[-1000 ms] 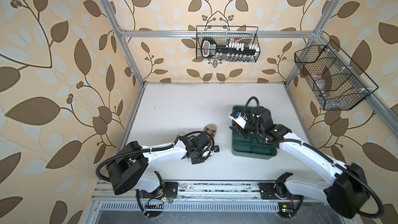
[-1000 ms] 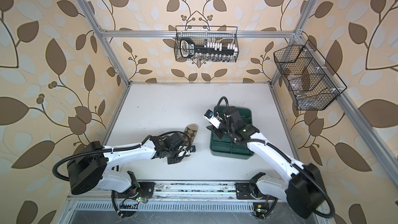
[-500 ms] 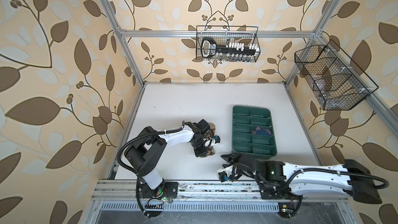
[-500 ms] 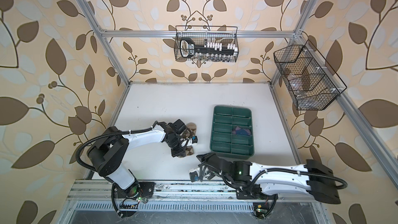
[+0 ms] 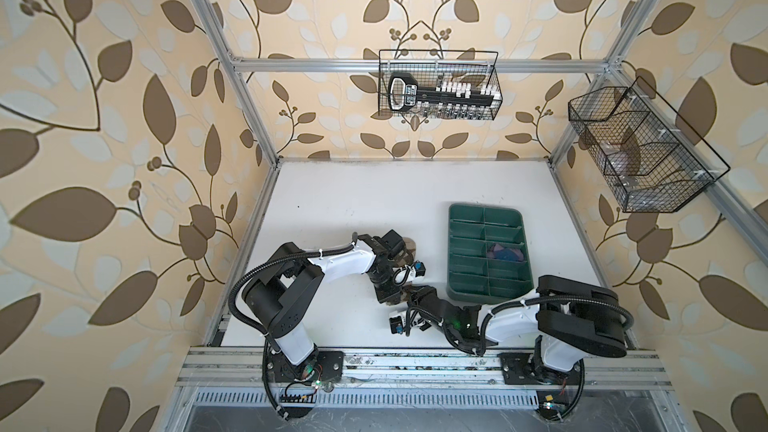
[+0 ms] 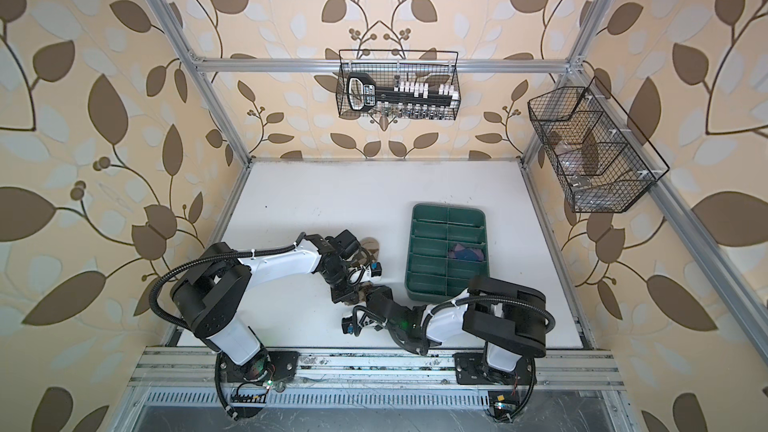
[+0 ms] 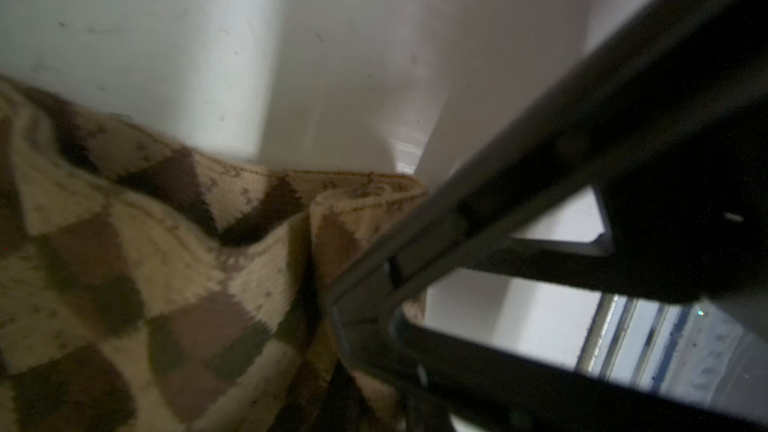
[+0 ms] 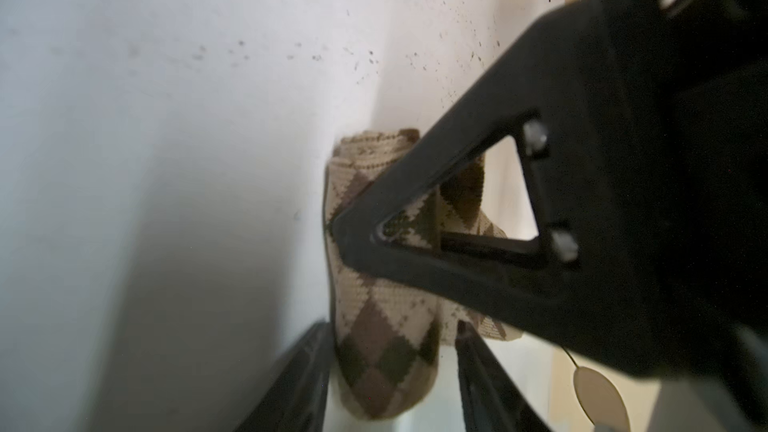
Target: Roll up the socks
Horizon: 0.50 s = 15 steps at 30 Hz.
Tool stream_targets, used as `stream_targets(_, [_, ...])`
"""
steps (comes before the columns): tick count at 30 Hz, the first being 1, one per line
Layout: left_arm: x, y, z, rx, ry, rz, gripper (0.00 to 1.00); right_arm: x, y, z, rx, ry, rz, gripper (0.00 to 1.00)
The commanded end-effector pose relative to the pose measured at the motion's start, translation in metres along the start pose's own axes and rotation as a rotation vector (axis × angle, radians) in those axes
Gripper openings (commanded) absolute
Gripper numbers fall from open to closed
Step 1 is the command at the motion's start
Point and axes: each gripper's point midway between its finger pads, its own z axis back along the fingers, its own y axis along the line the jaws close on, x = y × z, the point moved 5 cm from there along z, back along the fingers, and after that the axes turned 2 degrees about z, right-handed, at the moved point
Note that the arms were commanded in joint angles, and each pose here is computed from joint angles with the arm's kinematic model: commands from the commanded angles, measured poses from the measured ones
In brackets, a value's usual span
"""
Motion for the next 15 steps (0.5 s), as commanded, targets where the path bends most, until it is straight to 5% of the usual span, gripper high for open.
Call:
stream_targets(1, [-0.014,-0.004,-0.008,-0.053,0.067,0.030,0.00,0.006,-0.007,-0.009,-0.040,-0.016,0.003,0.44])
stream_targets(8, [-0.003,-0.007,0.007,-0.032,0.014,0.028,0.01,-0.005,0.012,-0.010,0.090,0.036,0.029,0.00])
stream_targets(15, [0.004,-0.017,0.046,0.069,-0.130,0.005,0.34,-0.018,0.019,0.007,0.284,0.068,-0.066,0.00])
